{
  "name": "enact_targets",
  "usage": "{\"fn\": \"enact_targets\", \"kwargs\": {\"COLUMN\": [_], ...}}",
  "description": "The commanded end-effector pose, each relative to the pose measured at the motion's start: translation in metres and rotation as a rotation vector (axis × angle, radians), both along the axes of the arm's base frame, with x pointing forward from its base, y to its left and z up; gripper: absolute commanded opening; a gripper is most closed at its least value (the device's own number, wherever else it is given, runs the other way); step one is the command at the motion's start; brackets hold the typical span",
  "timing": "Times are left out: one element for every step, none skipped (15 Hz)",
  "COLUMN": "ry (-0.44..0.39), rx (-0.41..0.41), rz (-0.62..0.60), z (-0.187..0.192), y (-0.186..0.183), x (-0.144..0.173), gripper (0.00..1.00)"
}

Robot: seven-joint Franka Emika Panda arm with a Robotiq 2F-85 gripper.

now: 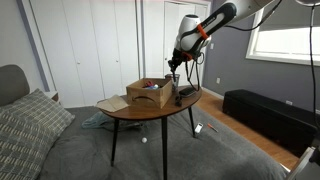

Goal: Place the purple marker in the pen holder

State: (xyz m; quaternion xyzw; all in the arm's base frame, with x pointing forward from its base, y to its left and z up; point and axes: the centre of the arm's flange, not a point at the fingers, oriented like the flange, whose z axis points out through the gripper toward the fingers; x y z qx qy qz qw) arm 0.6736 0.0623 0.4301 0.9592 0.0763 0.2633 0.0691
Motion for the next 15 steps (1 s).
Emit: {"fn": "enact_targets", "kwargs": {"ry": [-0.021, -0.019, -0.019, -0.023, -0.028, -0.028, -0.027, -0.018, -0.006, 0.027, 0.072, 0.121, 0.165, 0.214, 0.257], "rx": [-0.027, -0.028, -0.029, -0.026, -0.023, -0.013, 0.004, 0.021, 0.041, 0.057, 0.078, 0.08, 0.09, 0.101, 0.11], "rz": [-0.005, -0.003, -0.001, 0.006, 0.014, 0.025, 0.032, 0.035, 0.034, 0.026, 0.018, 0.01, 0.009, 0.003, 0.005], "z": [-0.007, -0.008, -0.007, -0.004, 0.002, 0.011, 0.022, 0.034, 0.048, 0.063, 0.076, 0.089, 0.101, 0.113, 0.126], "y": [0.004, 0.004, 0.006, 0.008, 0.011, 0.015, 0.019, 0.025, 0.029, 0.033, 0.036, 0.038, 0.041, 0.043, 0.047], "x": [0.003, 0.003, 0.004, 0.003, 0.003, 0.001, -0.001, -0.005, -0.01, -0.018, -0.027, -0.039, -0.049, -0.062, -0.076], "gripper": [0.46, 0.52, 0.58, 0.66, 0.73, 0.79, 0.87, 0.93, 0.99, 1.0, 1.0, 1.0, 1.0, 1.0, 1.0]}}
